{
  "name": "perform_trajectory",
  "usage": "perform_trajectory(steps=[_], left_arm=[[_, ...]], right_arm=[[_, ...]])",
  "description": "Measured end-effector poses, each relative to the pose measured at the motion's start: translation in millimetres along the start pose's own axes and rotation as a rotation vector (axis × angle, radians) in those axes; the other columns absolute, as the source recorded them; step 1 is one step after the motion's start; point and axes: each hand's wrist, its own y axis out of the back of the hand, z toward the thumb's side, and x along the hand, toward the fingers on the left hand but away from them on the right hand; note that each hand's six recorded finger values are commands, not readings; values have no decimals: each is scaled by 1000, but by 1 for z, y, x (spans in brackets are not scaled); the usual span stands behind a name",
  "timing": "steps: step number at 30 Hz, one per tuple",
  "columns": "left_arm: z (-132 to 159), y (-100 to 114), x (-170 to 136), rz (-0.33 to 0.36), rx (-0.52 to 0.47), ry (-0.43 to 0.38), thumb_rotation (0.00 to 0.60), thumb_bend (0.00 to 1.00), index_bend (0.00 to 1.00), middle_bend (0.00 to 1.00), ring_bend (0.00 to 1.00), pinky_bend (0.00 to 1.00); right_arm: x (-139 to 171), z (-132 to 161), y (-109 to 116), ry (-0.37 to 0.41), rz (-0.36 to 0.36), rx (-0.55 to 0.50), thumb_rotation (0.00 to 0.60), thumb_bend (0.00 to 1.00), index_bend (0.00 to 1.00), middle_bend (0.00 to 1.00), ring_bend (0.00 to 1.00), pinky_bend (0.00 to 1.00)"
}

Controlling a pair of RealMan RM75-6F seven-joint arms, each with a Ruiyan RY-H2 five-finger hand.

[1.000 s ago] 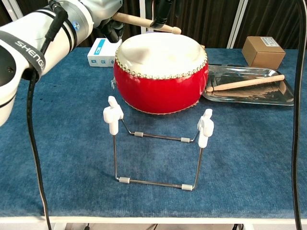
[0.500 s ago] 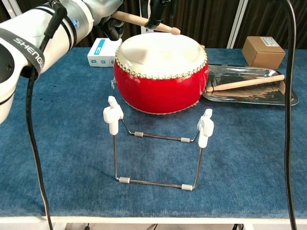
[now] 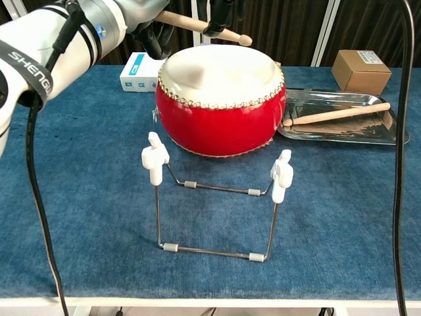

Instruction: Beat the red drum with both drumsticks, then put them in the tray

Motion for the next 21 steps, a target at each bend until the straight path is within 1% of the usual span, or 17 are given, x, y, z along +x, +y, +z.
perform_trajectory(steps=[2,6,9,12,16,21], left_arm=[[1,1,0,10,6,-1,600,177,350,480,502,853],[2,2,0,10,5,0,600,95,259,332,340,619],[1,3,1,13,6,3,600,89,233,275,274,527],[0,2,1,13,10,5,600,88,225,261,252,497],[-5,2,2,9,8,17,600,89,223,261,252,478],[-19,1,2,4,12,46,600,89,218,260,244,454]], right_arm=[[1,0,0,0,1,3,600,590,613,576,357,353],[3,-2,0,-3,3,11,600,590,620,575,361,357],[3,-4,0,-7,4,14,600,595,625,575,364,359],[3,-6,0,-8,4,17,600,596,629,576,367,360],[4,-11,0,-10,4,18,600,606,637,578,374,361],[10,-25,4,-16,-2,39,600,609,646,582,376,362]])
